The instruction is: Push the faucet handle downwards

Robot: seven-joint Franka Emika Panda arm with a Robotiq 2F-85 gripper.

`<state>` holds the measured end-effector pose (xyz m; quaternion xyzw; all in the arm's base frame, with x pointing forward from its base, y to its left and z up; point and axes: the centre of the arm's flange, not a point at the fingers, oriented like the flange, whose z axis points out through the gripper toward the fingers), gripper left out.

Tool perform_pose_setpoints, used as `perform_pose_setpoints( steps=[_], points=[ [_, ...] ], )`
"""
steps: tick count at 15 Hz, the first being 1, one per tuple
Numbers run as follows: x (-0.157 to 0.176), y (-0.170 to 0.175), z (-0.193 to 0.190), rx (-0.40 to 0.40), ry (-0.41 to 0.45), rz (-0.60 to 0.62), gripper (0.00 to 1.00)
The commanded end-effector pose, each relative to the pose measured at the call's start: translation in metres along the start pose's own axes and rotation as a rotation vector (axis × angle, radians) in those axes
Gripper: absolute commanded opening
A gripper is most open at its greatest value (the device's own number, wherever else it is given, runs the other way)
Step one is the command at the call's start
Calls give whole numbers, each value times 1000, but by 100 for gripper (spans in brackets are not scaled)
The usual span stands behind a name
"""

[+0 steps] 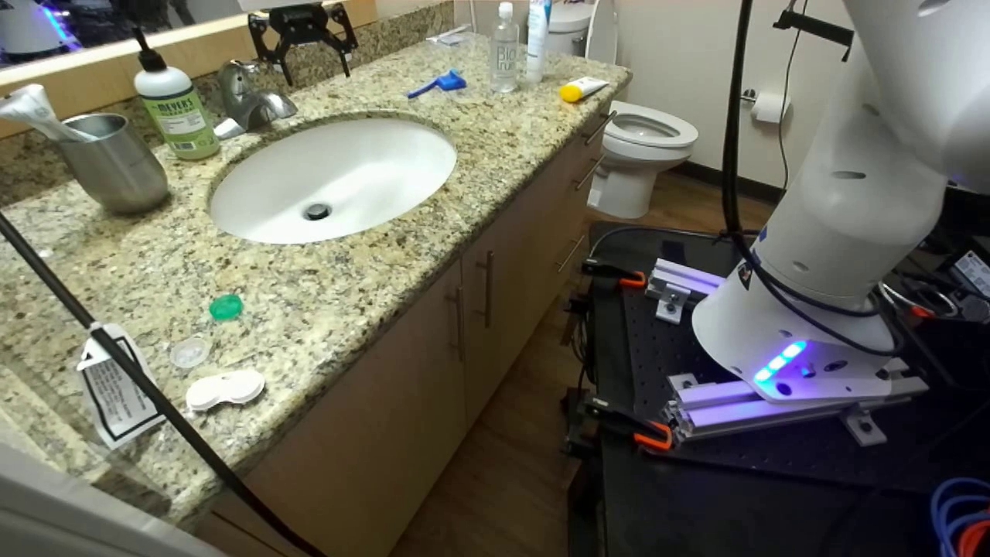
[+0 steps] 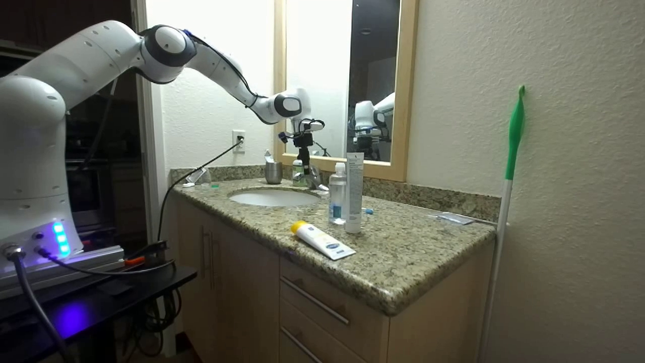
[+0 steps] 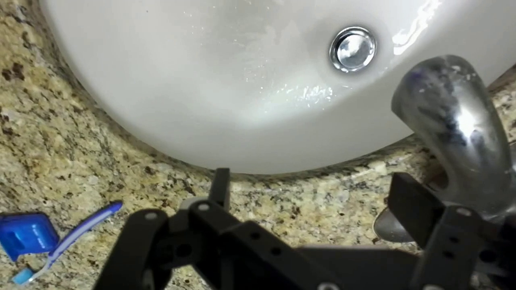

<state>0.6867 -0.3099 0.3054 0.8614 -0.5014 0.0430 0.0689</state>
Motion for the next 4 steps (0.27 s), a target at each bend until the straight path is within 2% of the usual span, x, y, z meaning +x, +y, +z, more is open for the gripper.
perform_pose_setpoints(
  steps=[1, 4],
  points=[
    [0, -1, -2, 2, 2, -1, 100],
    [-2, -5, -7, 8, 8, -7, 100]
  ],
)
